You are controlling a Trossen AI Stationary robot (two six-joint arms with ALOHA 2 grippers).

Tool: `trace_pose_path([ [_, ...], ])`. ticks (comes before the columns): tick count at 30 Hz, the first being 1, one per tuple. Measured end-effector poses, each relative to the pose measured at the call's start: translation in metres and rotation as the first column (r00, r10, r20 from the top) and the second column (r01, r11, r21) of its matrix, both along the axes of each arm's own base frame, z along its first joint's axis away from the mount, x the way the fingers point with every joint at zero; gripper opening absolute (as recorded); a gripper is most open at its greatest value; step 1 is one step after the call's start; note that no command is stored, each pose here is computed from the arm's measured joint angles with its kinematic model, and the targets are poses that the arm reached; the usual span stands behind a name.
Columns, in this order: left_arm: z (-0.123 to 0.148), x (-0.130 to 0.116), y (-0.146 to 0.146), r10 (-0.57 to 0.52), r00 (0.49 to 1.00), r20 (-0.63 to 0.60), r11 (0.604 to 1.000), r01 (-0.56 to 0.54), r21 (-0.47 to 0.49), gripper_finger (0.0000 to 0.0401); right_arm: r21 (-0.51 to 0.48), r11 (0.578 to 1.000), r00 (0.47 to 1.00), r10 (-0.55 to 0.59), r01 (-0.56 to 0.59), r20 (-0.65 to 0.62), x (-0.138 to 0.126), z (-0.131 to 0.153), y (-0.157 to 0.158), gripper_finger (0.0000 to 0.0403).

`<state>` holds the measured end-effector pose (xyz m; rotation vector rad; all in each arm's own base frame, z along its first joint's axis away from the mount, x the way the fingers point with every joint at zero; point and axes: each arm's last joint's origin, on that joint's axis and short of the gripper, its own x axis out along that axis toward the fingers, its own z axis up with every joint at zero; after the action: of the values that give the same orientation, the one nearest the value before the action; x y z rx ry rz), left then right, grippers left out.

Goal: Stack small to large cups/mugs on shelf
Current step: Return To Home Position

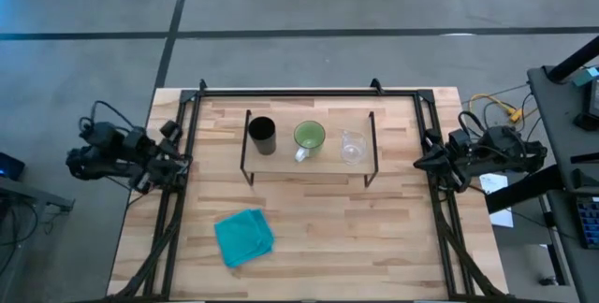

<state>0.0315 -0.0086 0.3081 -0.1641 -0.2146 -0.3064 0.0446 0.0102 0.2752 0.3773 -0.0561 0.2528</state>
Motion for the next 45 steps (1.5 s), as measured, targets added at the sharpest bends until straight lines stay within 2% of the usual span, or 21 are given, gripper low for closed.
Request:
trace_pose_path([
  [2,-0.008,0.006,-0.001,-0.012,1.0,-0.01,1.0,0.012,0.004,0.0068,-0.005,1.0,1.0,0.0,0.0,-0.001,0.0,-0.001,0.0,0.0018],
  [5,-0.014,0.014,-0.002,-0.026,0.999,0.038,1.0,0.026,0.004,0.0068,-0.005,1.0,1.0,0.0,0.0,0.001,0.0,-0.001,0.0,0.0018],
  [8,-0.033,0.027,-0.004,-0.037,0.999,0.03,0.999,0.037,0.008,0.0068,-0.005,1.0,1.0,0.0,0.0,0.001,0.0,-0.001,0.0,0.0018],
  [10,-0.04,0.032,-0.004,-0.04,0.997,0.066,0.999,0.039,0.005,0.0068,-0.005,1.0,1.0,-0.001,0.001,0.0,0.001,-0.001,0.0,0.0018],
  [20,-0.086,0.053,-0.007,-0.077,0.993,0.093,0.99,0.087,-0.112,0.0068,0.004,1.0,1.0,0.0,0.0,0.001,0.001,0.0,0.0,0.0018],
  [27,-0.103,0.057,-0.007,-0.077,0.988,0.133,0.989,0.092,-0.115,0.0068,0.004,1.0,1.0,0.0,0.0,0.001,0.001,0.0,0.0,0.0018],
  [34,-0.105,0.059,-0.007,-0.064,0.99,0.123,0.99,0.078,-0.121,0.0068,-0.006,1.0,1.0,-0.001,0.001,-0.002,0.001,-0.002,0.0,0.0018],
  [39,-0.105,0.06,-0.004,0.016,0.994,0.105,0.984,0.003,-0.176,0.0068,-0.012,1.0,1.0,-0.002,0.001,-0.03,0.006,-0.01,0.001,0.0018],
  [45,-0.112,0.064,-0.001,0.139,0.99,0.014,0.963,-0.131,-0.235,0.0068,0.026,1.0,0.996,-0.004,0.006,-0.085,0.016,-0.028,0.003,0.0018],
])
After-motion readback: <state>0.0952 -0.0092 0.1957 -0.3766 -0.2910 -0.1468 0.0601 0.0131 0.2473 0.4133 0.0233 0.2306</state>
